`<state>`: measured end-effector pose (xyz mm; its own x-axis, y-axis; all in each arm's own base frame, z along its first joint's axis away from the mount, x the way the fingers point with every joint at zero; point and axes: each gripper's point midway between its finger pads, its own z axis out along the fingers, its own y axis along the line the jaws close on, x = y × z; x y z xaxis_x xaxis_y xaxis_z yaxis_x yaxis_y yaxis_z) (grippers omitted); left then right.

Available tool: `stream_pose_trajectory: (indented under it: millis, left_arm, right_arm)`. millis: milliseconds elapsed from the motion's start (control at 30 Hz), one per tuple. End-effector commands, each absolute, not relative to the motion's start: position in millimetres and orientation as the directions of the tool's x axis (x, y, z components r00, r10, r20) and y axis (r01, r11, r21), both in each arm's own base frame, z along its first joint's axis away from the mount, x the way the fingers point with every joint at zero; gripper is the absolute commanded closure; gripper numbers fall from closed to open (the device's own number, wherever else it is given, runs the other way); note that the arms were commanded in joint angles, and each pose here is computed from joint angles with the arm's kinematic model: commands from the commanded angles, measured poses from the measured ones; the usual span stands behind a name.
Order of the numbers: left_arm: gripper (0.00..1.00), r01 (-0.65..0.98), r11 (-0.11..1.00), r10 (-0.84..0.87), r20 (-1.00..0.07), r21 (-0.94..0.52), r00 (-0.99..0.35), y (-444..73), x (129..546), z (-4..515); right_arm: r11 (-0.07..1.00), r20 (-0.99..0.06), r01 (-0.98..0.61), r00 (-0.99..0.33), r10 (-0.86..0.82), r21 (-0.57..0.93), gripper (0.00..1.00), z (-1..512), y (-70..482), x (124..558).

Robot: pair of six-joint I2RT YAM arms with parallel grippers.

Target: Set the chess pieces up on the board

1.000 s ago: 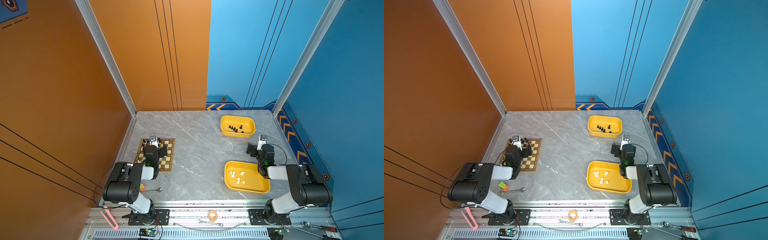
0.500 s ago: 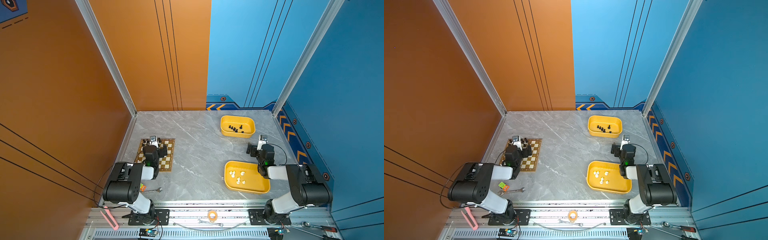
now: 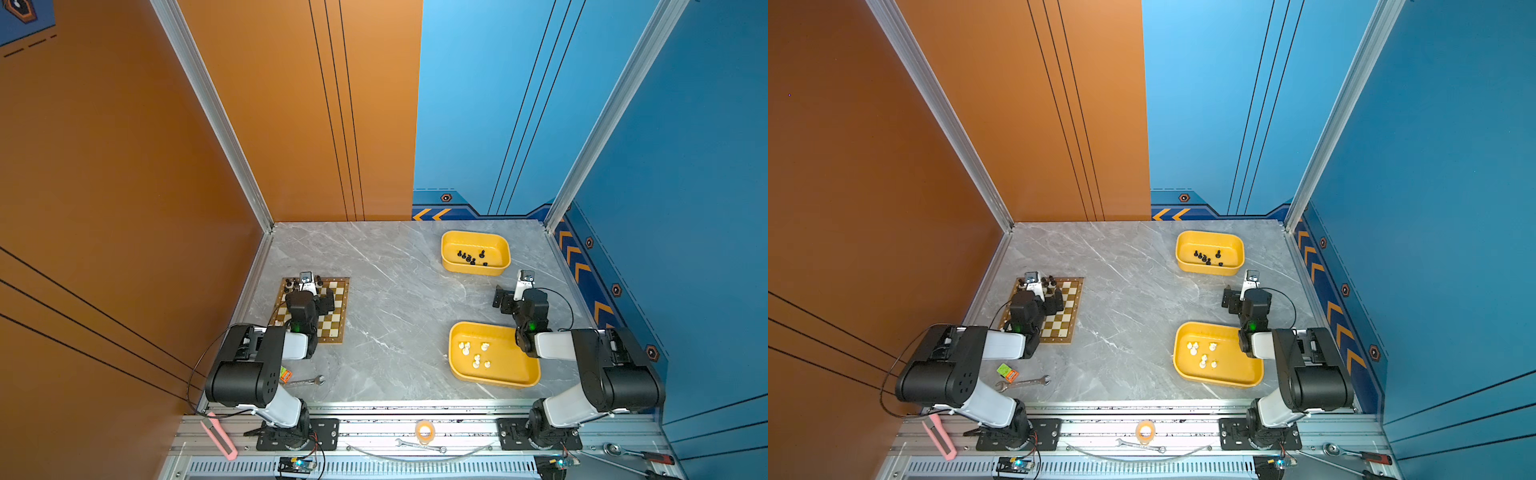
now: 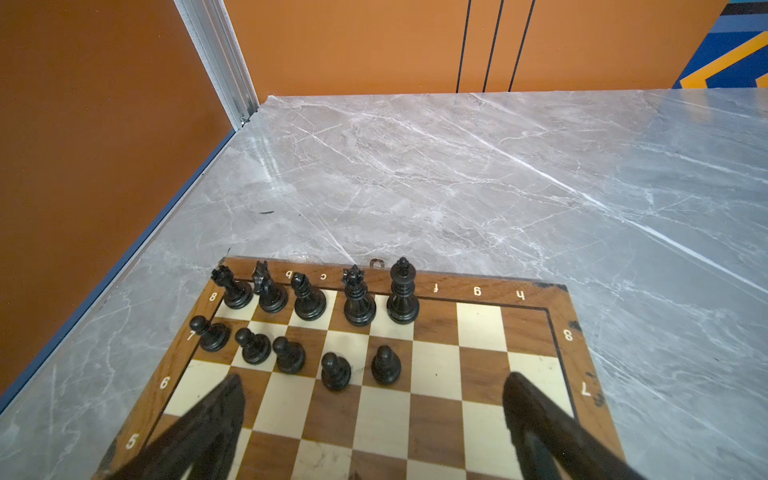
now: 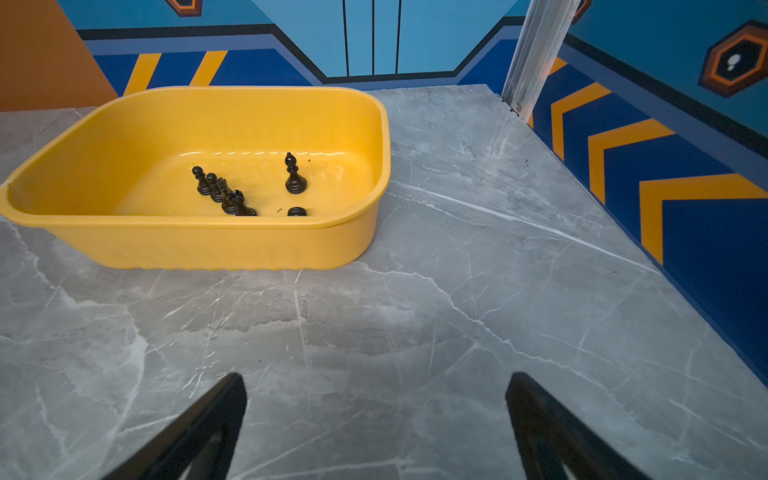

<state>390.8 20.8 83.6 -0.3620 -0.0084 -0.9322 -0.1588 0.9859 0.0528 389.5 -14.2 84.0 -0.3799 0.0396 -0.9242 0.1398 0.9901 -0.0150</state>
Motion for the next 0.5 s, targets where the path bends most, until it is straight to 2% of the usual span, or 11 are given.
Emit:
stream_pose_trajectory:
  millis: [0, 100, 233, 333, 467]
  left_arm:
    - [0.02, -0.166, 0.983, 0.018, -0.944, 0.077, -0.329, 18.6, 392.3, 97.3]
    - [0.02, -0.157, 0.981, 0.056, -0.946, 0.111, -0.318, 12.6, 388.8, 113.4]
    - [0.02, -0.112, 0.98, 0.124, -0.947, 0.163, -0.295, -5.6, 382.1, 162.3]
    - [0.02, -0.142, 0.986, 0.032, -0.941, 0.085, -0.338, 3.7, 375.3, 203.1]
    - [0.02, -0.305, 0.952, -0.138, -0.904, -0.009, -0.404, 50.9, 368.0, 233.9]
  right_arm:
    - [0.983, -0.941, 0.179, -0.338, 0.027, -0.036, 0.0, 102.7, -18.3, 389.1]
    - [0.977, -0.944, 0.207, -0.33, 0.017, -0.055, 0.0, 119.6, -20.8, 381.1]
    - [0.959, -0.878, 0.271, -0.476, 0.055, -0.087, 0.0, 143.3, -24.2, 364.7]
    - [0.949, -0.859, 0.303, -0.506, 0.083, -0.086, 0.0, 164.8, -23.2, 348.9]
    - [0.958, -0.873, 0.28, -0.48, 0.082, -0.064, 0.0, 195.3, -6.9, 333.3]
